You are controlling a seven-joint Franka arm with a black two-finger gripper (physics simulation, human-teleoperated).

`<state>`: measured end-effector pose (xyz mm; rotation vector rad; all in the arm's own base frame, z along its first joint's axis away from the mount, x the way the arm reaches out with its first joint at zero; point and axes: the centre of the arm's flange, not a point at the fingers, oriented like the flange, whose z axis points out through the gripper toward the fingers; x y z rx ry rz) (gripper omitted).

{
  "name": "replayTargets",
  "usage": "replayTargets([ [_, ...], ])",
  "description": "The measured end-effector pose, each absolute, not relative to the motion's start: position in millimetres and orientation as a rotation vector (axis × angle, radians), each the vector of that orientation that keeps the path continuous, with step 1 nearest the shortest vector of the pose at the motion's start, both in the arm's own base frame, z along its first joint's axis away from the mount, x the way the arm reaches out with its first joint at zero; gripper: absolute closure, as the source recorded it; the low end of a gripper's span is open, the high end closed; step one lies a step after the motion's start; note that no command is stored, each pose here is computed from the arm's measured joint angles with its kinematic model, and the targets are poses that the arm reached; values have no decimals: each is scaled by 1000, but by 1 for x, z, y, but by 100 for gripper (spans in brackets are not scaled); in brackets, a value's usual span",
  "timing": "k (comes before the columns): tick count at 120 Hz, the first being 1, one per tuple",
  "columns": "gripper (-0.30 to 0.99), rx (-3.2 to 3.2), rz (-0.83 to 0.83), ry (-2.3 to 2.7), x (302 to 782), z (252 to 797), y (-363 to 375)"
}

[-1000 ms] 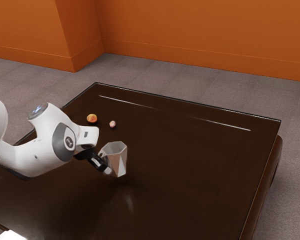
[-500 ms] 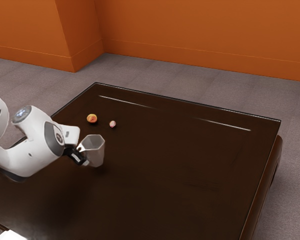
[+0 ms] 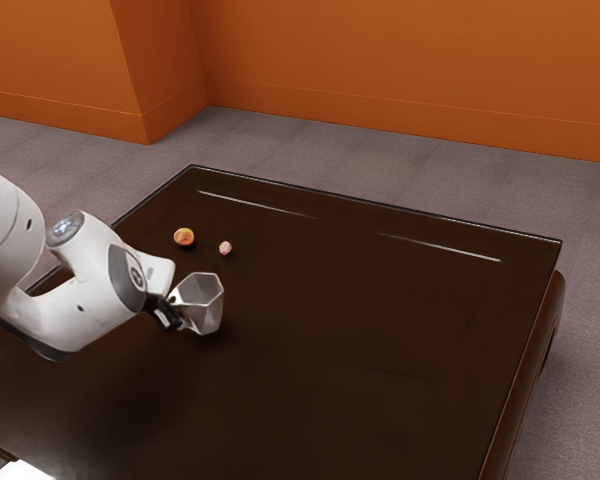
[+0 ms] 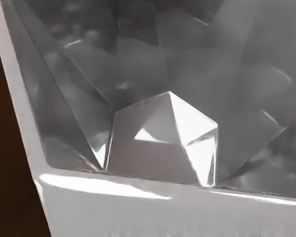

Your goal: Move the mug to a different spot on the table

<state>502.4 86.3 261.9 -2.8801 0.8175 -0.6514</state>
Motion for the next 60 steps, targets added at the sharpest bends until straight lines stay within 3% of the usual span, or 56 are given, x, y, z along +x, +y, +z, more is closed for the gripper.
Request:
replayTargets([
  [13,38,-2885,-642,830,502,259,87],
  [25,24,-2888,-632,842,501,256,88],
  [60,6,-2871,-646,870,504,261,90],
])
